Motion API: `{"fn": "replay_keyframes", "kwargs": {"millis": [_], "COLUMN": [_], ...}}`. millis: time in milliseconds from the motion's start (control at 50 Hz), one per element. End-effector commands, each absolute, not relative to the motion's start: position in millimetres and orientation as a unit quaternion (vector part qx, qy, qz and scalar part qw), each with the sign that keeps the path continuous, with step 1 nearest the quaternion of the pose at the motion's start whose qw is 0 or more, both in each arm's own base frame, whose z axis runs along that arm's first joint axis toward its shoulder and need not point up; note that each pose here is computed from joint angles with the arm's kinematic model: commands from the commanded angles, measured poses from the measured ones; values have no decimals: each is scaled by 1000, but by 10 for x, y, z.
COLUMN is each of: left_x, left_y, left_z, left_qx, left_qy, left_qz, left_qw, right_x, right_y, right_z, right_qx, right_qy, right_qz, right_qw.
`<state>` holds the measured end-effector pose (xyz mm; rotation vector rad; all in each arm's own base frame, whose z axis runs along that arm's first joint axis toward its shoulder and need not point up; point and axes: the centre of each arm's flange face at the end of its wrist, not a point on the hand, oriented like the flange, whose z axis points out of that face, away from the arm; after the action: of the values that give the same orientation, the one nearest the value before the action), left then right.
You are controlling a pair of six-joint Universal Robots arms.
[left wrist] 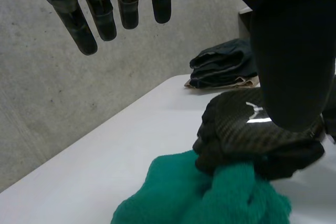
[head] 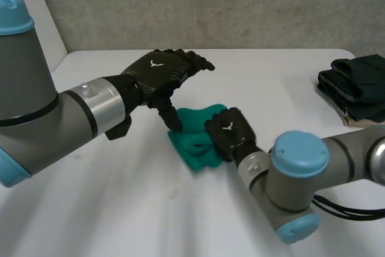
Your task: Fold the laundry.
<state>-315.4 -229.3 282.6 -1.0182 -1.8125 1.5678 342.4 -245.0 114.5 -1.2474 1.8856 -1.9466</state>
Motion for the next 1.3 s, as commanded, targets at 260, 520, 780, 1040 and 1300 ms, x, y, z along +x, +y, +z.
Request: {"fn": "replay_keyframes", "kwargs": {"millis": [260, 520, 780, 1040, 1300], "left_x": [-3110, -3109, -3102, -3104, -3128], "left_y": [-2328, -2338, -2316, -2296, -2285], "left_z": [2752, 2724, 2721, 2568, 2585], "left_qx": [-372, -371, -371, -369, -371], "left_qy": [-680, -681, -682, -690, -683], "left_qz": [575, 575, 574, 564, 569], "left_qw": [261, 260, 260, 264, 267], "right_x": [2133, 2005, 1130, 314, 117], "right_y": [-3670, -4616, -5334, -5335, -5026], "right_z": [1365, 2396, 3186, 1956, 1665], "right_qx": [-432, -355, -228, -275, -340], "right_qy": [637, 542, 470, 606, 629], "right_qz": [-636, -756, -836, -730, -691], "right_qw": [-58, -90, -169, -155, -105]}}
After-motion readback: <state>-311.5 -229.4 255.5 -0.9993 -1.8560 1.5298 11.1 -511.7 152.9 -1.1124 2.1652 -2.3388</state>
